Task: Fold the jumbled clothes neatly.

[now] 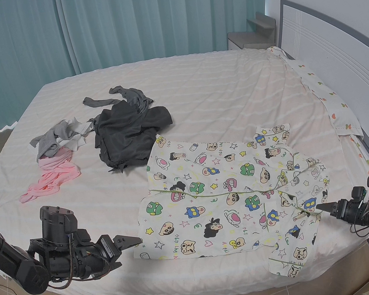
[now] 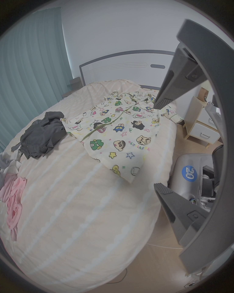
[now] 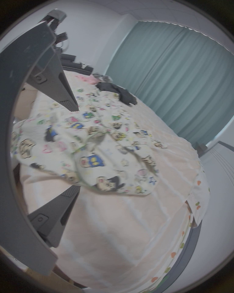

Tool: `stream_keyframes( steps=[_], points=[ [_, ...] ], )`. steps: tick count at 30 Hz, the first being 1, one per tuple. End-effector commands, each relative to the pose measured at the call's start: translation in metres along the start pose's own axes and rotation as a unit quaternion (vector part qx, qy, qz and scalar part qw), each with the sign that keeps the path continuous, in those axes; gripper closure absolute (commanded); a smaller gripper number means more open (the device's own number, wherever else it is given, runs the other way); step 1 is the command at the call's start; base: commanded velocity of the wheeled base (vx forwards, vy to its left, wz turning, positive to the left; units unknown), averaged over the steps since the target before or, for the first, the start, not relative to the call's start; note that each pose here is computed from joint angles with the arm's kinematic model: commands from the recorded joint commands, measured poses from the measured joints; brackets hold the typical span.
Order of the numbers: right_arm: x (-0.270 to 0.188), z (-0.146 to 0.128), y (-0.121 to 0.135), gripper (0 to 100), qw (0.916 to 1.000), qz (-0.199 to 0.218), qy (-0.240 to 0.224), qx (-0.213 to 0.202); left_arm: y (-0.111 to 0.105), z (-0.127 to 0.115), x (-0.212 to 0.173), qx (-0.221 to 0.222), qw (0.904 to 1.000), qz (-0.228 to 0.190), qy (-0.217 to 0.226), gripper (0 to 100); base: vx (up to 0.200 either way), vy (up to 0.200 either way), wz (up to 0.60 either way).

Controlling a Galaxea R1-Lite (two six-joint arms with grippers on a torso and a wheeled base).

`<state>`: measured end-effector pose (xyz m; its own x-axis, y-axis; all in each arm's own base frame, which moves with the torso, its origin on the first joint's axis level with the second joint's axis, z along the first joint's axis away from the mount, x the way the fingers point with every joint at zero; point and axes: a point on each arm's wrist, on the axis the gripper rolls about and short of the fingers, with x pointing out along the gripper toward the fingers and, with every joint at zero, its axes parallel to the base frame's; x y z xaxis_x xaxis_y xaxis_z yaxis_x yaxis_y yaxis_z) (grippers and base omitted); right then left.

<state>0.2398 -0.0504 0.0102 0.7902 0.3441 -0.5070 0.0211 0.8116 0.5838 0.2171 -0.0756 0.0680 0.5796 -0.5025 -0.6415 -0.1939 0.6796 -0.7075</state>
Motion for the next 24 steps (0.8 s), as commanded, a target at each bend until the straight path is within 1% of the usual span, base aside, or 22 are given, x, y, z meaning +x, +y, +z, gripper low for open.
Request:
stream_keyframes(
  steps=[1, 3, 4, 10, 12, 15, 18, 24],
  points=[
    [0.007, -0.028, -0.009, 0, 0.9974, 0.013, 0.071, 0.0, 0.001, 0.0, 0.001, 0.0, 1.0, 0.002, 0.002, 0, 0.0, 0.0, 0.0],
    [0.007, -0.034, -0.006, 0, 0.9952, 0.035, 0.091, 0.003, 0.001, 0.0, 0.001, 0.0, 1.0, 0.001, 0.002, 0, 0.0, 0.0, 0.0],
    [0.009, -0.036, -0.006, 0, 0.9945, 0.039, 0.097, 0.001, 0.001, 0.0, 0.001, 0.0, 1.0, 0.001, 0.002, 0, 0.0, 0.0, 0.0],
    [0.019, -0.043, -0.012, 0, 0.993, 0.039, 0.111, -0.005, -0.001, -0.003, 0.002, 0.004, 1.0, 0.001, 0.007, 0, 0.0, 0.0, 0.0],
    [0.029, -0.054, -0.015, 0, 0.9918, 0.039, 0.119, -0.025, -0.001, -0.004, 0.002, 0.006, 0.9999, 0.001, 0.008, 0, 0.0, 0.0, 0.0],
    [0.035, -0.063, -0.018, 0, 0.9925, 0.031, 0.113, -0.035, 0.0, -0.004, 0.002, 0.006, 0.9999, 0.002, 0.01, 0, 0.0, 0.0, 0.0],
    [0.037, -0.072, -0.014, 0, 0.9907, 0.04, 0.122, -0.045, 0.0, -0.004, 0.002, 0.007, 0.9999, 0.001, 0.009, 0, 0.0, 0.0, 0.0],
    [0.034, -0.079, -0.006, 0, 0.9878, 0.047, 0.14, -0.049, 0.0, -0.004, 0.004, 0.007, 1.0, 0.0, 0.006, 0, 0.0, 0.0, 0.0]
  ],
)
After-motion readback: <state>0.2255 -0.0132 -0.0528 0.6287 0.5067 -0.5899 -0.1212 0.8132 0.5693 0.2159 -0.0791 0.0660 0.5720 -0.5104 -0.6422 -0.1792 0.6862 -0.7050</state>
